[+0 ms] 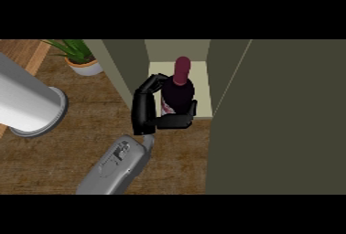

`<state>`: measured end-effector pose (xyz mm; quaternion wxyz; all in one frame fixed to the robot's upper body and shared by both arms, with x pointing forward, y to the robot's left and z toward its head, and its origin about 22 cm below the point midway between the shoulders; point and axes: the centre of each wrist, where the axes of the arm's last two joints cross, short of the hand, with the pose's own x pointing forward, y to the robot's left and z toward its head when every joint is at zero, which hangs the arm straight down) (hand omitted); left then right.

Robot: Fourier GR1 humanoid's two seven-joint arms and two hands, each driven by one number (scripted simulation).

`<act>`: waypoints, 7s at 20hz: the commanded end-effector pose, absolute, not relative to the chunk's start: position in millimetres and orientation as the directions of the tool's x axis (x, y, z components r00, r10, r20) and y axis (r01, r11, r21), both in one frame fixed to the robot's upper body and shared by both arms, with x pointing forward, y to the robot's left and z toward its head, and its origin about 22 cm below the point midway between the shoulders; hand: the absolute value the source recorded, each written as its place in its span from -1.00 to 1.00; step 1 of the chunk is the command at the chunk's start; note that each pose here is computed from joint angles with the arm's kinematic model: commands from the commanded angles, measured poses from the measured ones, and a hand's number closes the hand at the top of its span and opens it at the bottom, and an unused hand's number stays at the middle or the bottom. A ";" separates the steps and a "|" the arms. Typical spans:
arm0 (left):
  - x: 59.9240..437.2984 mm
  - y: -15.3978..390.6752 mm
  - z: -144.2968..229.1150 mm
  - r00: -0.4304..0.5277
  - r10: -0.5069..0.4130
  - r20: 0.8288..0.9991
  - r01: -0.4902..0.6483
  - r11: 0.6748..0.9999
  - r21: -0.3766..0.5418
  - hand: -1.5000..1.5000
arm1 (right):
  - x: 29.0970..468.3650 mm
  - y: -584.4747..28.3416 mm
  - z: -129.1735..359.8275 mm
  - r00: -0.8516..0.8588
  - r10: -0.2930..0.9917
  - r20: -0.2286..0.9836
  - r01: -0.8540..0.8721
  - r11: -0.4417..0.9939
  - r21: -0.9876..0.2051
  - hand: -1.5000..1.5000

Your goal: Pick up the wine, place it into the cabinet and close the cabinet

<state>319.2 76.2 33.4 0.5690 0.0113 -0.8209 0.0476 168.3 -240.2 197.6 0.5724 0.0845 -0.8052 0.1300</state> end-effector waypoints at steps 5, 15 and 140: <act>334.7 74.7 39.6 -0.318 0.054 0.947 -0.085 0.993 -0.085 1.00 | 142.3 -237.2 202.4 -0.367 -0.052 0.929 -0.321 0.944 -0.074 -1.00; 368.8 86.6 23.4 -0.267 0.027 0.963 -0.094 0.994 -0.054 1.00 | 148.2 -240.3 196.7 -0.337 -0.058 0.940 -0.319 0.946 -0.056 -1.00; 266.2 39.8 -27.3 -0.317 0.144 0.937 -0.072 0.982 -0.175 -1.00 | 154.3 -232.4 208.5 -0.363 -0.069 0.929 -0.322 0.945 -0.055 -1.00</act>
